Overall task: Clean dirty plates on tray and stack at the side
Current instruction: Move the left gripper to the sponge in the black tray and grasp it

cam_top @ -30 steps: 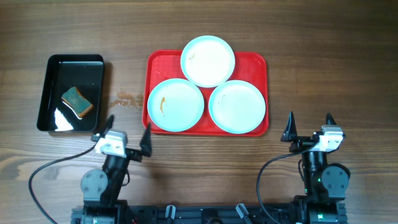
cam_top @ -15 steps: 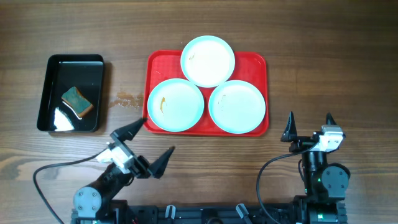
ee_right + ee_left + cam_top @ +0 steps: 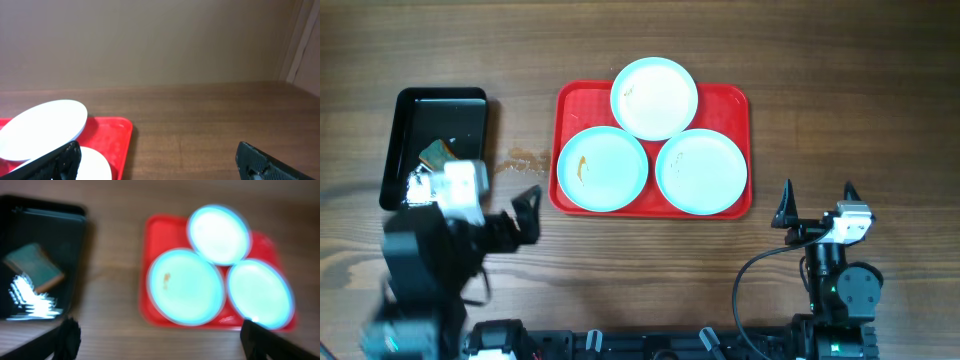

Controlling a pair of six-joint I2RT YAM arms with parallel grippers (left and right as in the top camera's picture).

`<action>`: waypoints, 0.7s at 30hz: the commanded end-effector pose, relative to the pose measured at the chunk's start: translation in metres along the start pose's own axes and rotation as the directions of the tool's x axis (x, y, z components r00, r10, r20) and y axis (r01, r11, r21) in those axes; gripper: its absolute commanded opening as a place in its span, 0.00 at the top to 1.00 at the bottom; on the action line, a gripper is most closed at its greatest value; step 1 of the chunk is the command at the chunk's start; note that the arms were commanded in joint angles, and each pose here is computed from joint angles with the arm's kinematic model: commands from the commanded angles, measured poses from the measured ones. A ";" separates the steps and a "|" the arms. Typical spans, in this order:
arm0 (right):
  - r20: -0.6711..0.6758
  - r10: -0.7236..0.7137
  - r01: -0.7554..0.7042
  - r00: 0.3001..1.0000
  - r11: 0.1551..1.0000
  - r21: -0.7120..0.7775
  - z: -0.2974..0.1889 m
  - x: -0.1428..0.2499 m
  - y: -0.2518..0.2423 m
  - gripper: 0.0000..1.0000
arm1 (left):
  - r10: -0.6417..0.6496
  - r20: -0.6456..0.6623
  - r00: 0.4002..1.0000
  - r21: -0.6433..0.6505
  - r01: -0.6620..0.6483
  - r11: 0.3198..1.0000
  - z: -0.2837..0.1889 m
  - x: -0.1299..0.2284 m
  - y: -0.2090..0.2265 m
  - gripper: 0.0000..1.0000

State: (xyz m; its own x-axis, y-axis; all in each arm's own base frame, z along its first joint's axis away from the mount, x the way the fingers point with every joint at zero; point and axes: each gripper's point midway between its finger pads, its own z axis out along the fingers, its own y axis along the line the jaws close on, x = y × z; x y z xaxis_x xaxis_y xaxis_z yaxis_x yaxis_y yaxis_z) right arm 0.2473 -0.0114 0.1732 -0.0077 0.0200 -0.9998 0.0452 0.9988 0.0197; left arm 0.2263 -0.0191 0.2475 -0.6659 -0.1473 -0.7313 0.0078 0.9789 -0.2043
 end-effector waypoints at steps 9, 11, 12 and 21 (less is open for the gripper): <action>0.006 -0.017 0.017 1.000 1.000 0.008 0.000 -0.001 -0.002 0.00 | -0.358 -0.053 0.932 -0.295 0.328 0.897 0.069 -0.082 0.069 0.00; 0.006 -0.017 0.017 1.000 1.000 0.008 0.000 -0.001 -0.002 0.00 | -0.501 0.001 0.866 -0.363 0.467 0.806 0.082 -0.081 0.101 0.00; 0.006 -0.017 0.017 1.000 1.000 0.008 0.000 -0.001 -0.002 0.00 | -0.556 0.020 0.831 -0.389 0.519 0.761 0.088 -0.079 0.117 0.00; 0.006 -0.017 0.017 1.000 1.000 0.008 0.000 -0.001 -0.002 0.00 | -0.753 0.010 0.658 -0.567 0.624 0.538 0.133 -0.023 0.219 0.00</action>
State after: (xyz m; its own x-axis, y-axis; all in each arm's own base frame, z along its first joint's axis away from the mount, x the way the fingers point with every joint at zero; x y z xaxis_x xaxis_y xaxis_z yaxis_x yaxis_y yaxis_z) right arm 0.2473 -0.0114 0.1731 -0.0084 0.0201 -0.9998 0.0452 0.9988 0.0197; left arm 0.3389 0.1614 0.1552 -0.4885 -0.7908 -0.3689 -0.7838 0.5834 -0.2128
